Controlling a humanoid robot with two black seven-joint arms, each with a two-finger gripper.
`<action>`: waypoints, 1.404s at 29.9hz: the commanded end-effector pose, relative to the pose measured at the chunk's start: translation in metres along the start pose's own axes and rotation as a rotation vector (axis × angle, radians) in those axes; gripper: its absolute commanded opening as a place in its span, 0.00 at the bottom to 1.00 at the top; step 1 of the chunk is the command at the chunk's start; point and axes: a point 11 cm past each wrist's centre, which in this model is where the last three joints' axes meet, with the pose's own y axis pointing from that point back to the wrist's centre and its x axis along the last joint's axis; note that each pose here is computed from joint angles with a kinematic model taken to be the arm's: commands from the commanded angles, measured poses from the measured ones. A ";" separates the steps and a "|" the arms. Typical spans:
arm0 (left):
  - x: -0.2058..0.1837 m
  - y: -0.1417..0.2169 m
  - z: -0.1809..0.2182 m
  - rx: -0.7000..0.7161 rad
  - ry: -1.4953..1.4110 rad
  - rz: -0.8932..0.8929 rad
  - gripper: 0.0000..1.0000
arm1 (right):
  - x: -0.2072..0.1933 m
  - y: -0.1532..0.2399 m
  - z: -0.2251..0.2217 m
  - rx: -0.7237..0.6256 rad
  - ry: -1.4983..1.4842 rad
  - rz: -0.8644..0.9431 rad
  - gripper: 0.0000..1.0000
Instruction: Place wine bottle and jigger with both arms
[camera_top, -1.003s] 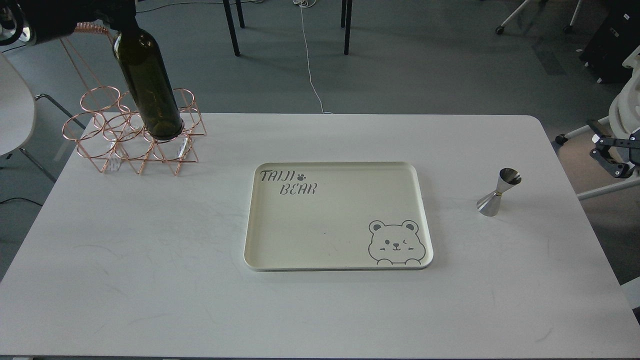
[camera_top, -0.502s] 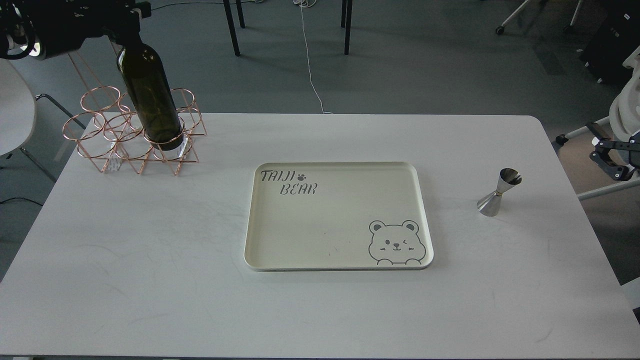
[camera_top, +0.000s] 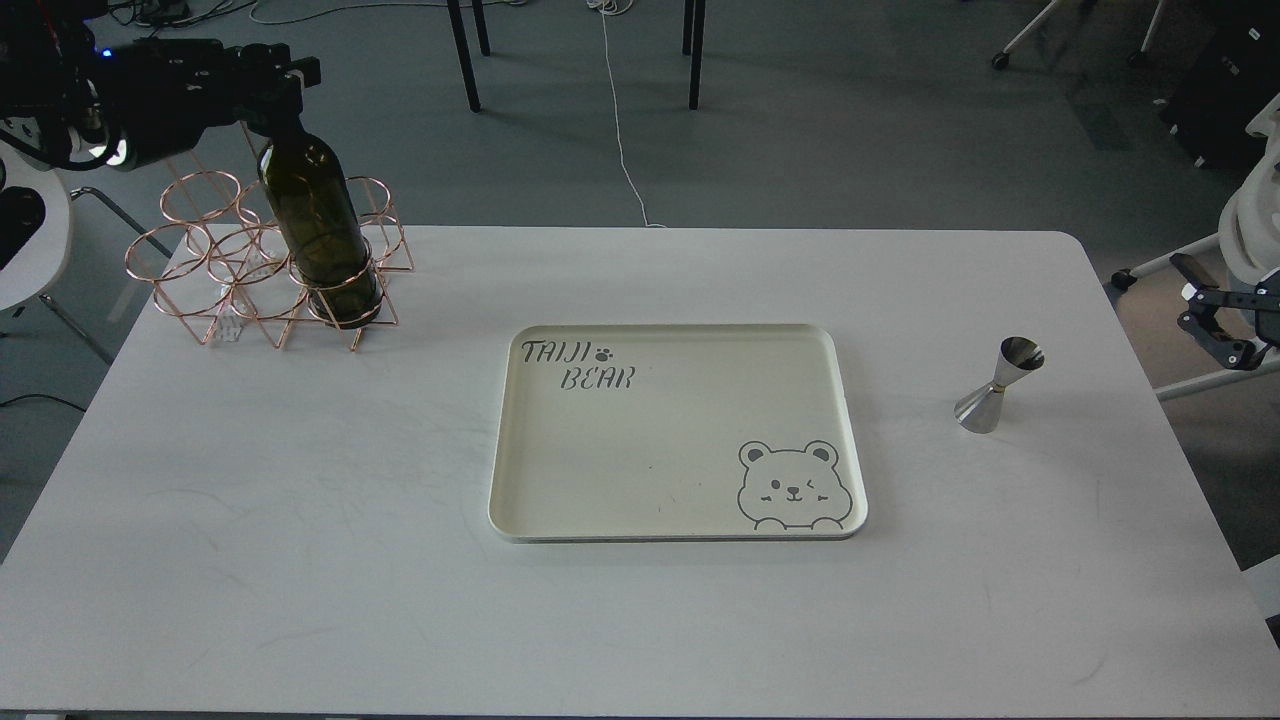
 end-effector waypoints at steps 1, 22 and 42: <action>-0.002 0.000 -0.001 0.002 0.004 -0.005 0.21 | 0.000 0.000 0.001 -0.001 -0.002 -0.001 0.99; -0.008 0.004 -0.007 0.005 0.107 0.022 0.98 | 0.000 0.000 0.000 0.000 -0.001 -0.001 0.99; 0.082 0.078 0.108 -0.664 1.007 0.263 0.98 | -0.019 -0.020 0.028 0.008 -0.069 -0.051 0.99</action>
